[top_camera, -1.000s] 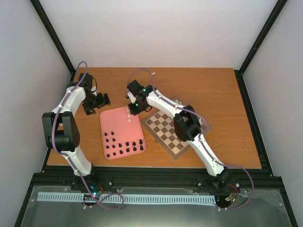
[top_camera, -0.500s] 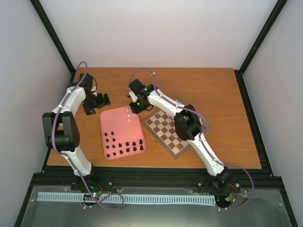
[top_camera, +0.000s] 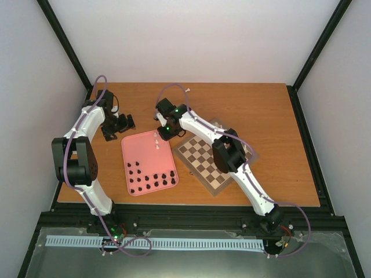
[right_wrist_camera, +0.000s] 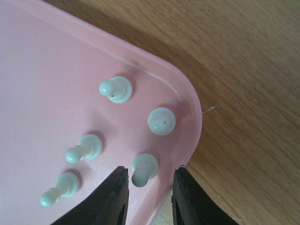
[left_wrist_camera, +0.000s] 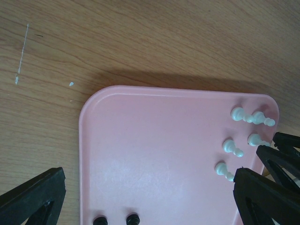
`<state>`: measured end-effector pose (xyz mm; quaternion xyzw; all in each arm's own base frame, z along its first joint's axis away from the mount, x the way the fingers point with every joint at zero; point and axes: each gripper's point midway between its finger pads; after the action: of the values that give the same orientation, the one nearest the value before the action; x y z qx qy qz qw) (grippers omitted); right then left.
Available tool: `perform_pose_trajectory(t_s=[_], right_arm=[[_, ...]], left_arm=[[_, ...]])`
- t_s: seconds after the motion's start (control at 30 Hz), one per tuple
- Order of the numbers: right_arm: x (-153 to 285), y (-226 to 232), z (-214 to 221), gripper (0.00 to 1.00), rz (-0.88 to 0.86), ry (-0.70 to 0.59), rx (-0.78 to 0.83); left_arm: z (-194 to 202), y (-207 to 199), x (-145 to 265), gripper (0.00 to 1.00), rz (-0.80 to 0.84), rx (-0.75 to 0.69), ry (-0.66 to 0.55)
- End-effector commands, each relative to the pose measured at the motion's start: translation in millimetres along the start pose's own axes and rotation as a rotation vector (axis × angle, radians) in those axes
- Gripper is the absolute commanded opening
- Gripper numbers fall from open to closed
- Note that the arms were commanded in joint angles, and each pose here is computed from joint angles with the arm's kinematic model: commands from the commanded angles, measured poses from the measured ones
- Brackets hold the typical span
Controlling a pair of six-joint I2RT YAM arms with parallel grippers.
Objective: Set up the chess pieces on the board
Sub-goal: Pick up the chess piece from the storage box.
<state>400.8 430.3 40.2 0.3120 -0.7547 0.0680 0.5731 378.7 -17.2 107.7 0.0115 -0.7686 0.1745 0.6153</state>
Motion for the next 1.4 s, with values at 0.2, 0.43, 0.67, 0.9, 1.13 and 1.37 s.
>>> perform_pose_trajectory(t_s=[0.2,0.43,0.67,0.9,1.13,1.37], right_arm=[[47,5,-19,0.31,0.124,-0.107,0.026],[49,16,-19,0.31,0.099,-0.113,0.041],[29,25,-13,0.31,0.035,-0.076,0.057],[18,25,-10,0.31,0.019,-0.059,0.063],[5,23,-3,0.31,0.017,-0.029,0.059],[0,22,0,0.32,0.013,-0.019,0.055]], left_arm=[[-4,-5,2,1.00,0.013,-0.014,-0.019],[-4,-6,2,1.00,0.019,-0.012,-0.017],[-5,-8,4,1.00,0.021,-0.014,-0.022],[-3,-12,3,1.00,0.029,-0.019,-0.016],[-1,-16,2,1.00,0.031,-0.030,-0.009],[0,-15,1,1.00,0.029,-0.032,-0.006]])
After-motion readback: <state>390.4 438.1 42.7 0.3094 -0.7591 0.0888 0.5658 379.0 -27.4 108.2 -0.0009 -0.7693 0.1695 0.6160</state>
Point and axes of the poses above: each gripper's point midway between its finger pads, its own x axis back along the fingers, its own y axis along the line the jaws close on, z = x × y, and after that the axes turned 9 degrees about -x, right-handed
